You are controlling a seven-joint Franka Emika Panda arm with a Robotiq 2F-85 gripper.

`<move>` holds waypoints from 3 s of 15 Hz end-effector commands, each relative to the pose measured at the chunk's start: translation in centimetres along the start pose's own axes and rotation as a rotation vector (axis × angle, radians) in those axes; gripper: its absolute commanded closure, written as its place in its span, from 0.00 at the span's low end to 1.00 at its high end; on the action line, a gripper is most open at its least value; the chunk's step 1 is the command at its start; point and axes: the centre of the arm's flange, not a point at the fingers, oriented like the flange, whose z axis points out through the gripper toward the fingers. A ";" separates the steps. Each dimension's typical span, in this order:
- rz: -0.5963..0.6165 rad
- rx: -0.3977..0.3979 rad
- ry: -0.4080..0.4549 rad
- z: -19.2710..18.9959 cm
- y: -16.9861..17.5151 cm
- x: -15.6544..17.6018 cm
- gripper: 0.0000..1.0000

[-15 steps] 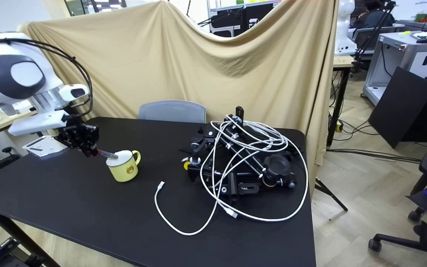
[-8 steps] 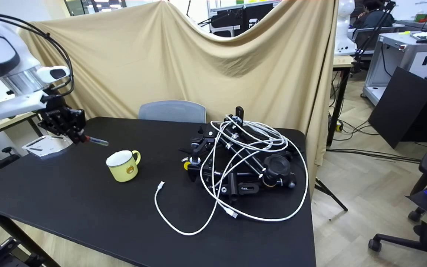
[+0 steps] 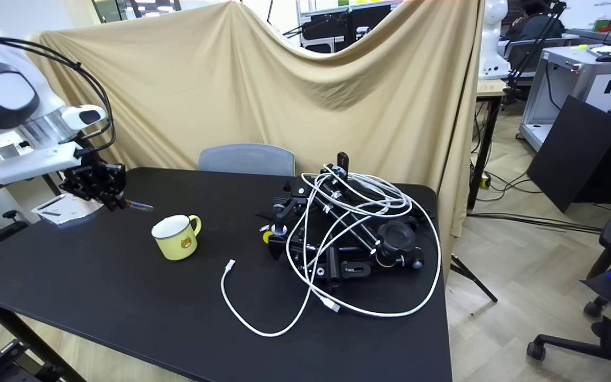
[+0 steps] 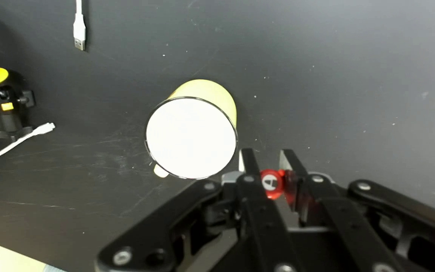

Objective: Remove the marker from the mug cup and place it on the table

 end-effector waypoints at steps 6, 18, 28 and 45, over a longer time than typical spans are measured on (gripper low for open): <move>-0.064 0.043 -0.008 4.1 -2.3 2.3 0.95; 0.108 -0.054 0.073 9.9 -6.0 4.6 0.95; 0.161 -0.081 0.102 13.3 -7.8 5.8 0.95; 0.202 0.060 -0.105 13.5 -8.8 5.2 0.00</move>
